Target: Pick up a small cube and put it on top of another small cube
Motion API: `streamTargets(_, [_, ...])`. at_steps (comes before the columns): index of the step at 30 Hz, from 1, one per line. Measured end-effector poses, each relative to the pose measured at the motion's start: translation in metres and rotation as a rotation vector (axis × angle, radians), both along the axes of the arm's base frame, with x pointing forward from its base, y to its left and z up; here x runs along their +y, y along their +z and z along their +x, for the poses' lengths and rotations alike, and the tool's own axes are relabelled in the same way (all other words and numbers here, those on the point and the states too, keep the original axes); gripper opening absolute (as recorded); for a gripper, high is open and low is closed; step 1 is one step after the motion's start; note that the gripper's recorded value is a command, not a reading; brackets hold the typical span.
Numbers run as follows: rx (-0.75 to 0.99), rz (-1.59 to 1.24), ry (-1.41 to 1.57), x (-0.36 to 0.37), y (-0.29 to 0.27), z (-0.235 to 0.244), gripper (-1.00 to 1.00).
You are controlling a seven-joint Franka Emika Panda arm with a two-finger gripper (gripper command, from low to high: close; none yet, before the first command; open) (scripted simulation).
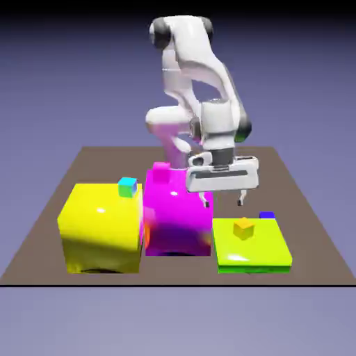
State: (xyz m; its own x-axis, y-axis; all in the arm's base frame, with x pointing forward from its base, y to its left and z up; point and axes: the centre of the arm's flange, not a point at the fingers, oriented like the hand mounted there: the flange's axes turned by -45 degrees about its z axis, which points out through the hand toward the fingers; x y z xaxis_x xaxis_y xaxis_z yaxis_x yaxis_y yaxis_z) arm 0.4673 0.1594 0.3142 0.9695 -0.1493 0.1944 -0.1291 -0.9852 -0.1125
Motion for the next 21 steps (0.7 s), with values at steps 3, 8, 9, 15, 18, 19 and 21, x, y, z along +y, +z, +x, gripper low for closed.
streamTargets(3, [0.109, -0.01, -0.041, 0.036, -0.037, -0.002, 0.0])
streamTargets(8, [0.191, -0.035, 0.009, 0.069, -0.064, -0.044, 0.0])
streamTargets(9, [0.202, -0.042, 0.025, 0.074, -0.068, -0.055, 0.0])
streamTargets(15, [0.265, -0.091, 0.119, 0.098, -0.09, -0.117, 0.0])
streamTargets(18, [0.295, -0.116, 0.152, 0.108, -0.101, -0.147, 0.0])
streamTargets(19, [0.309, -0.111, 0.138, 0.118, -0.105, -0.153, 0.0])
streamTargets(21, [0.338, -0.098, 0.114, 0.138, -0.113, -0.167, 0.0])
